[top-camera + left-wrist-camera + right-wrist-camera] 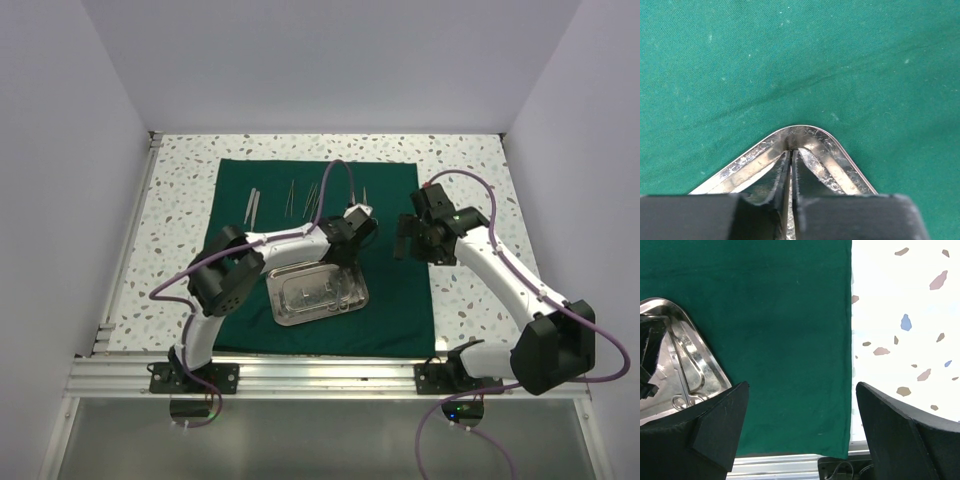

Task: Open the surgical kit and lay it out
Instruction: Pick up the medical item from the container.

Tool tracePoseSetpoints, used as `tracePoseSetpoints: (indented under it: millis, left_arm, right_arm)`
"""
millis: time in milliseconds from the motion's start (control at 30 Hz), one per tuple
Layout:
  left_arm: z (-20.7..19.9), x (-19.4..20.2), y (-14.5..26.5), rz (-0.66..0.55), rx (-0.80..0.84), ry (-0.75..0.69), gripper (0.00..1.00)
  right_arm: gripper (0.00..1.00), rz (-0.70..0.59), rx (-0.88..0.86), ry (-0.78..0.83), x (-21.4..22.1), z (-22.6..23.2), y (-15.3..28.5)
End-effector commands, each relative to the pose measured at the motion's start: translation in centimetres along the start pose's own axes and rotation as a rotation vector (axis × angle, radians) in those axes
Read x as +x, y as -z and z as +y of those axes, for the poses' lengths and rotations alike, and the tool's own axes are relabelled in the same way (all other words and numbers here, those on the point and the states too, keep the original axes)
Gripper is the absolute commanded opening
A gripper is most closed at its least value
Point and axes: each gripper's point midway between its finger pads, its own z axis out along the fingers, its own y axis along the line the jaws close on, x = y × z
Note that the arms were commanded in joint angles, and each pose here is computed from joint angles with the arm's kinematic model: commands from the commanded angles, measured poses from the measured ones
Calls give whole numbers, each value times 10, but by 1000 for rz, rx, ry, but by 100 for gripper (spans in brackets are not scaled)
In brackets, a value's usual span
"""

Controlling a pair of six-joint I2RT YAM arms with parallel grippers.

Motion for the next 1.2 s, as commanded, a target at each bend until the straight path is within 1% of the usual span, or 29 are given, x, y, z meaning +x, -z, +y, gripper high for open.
tracePoseSetpoints:
  millis: [0,33,100,200,267,300,333,400,433,500,533,600,633,700,733,867,900,933,1000,1033,1067,1100,1133,1167]
  left_arm:
    - [21,107,-29,306,-71,-48,4]
    - [20,108,-29,309,-67,-53,0]
    - [16,107,-28,310,-51,-60,0]
    - [15,89,-19,276,-57,-75,0]
    - [11,63,-7,218,-59,-77,0]
    - [10,58,-1,212,-61,-81,0]
    - [5,41,5,178,-50,-78,0]
    - [4,26,17,152,-58,-80,0]
    - [-2,7,25,114,-48,-74,0]
    - [-2,-6,34,94,-61,-78,0]
    - [-7,-24,42,55,-50,-76,0]
    - [-7,-36,48,36,-63,-83,0]
    - [-11,-52,55,1,-53,-78,0]
    - [-10,-59,56,-2,-63,-85,0]
    - [-12,-72,61,-28,-57,-77,0]
    - [-6,-94,59,-62,-57,-57,0]
    - [-4,-96,52,-57,-62,-56,0]
    - [0,-111,53,-82,-59,-41,0]
    - [7,-120,39,-81,-67,-28,0]
    - [8,-139,42,-120,-56,-10,0]
    - [18,-147,29,-122,-57,14,0]
    - [23,-157,25,-138,-47,33,0]
    - [34,-173,24,-169,-40,64,0]
    - [35,-184,15,-201,-22,78,0]
  right_arm:
    - [92,-24,3,0,-4,-2,-2]
    - [92,-24,3,0,-5,-1,-3]
    - [92,-26,4,-2,-6,-1,-3]
    - [92,-28,-1,-6,-9,1,-2]
    - [92,-34,-2,-7,-11,1,-1]
    - [92,-38,-2,-9,-12,1,0]
    - [92,-41,1,-10,-12,0,0]
    - [92,-44,-1,-12,-12,0,1]
    - [92,-42,1,-11,-11,0,0]
    - [92,-37,2,-14,-8,-1,-1]
    - [92,-37,3,-18,-8,-1,-1]
    - [92,-36,1,-21,-7,-1,-2]
    - [92,-37,2,-23,-6,-1,-2]
    - [92,-35,1,-24,-6,-1,-2]
    - [92,-35,6,-28,-6,-2,-2]
    - [92,-38,9,-27,-6,-3,-2]
    - [92,-38,12,-28,-7,-3,-2]
    - [92,-40,14,-28,-7,-4,-1]
    - [92,-40,17,-26,-6,-4,-2]
    - [92,-39,21,-24,-5,-5,-2]
    - [92,-36,23,-22,-5,-6,-2]
    - [92,-29,26,-21,-3,-7,-3]
    - [92,-27,31,-18,-2,-8,-3]
    - [92,-24,35,-17,-1,-9,-4]
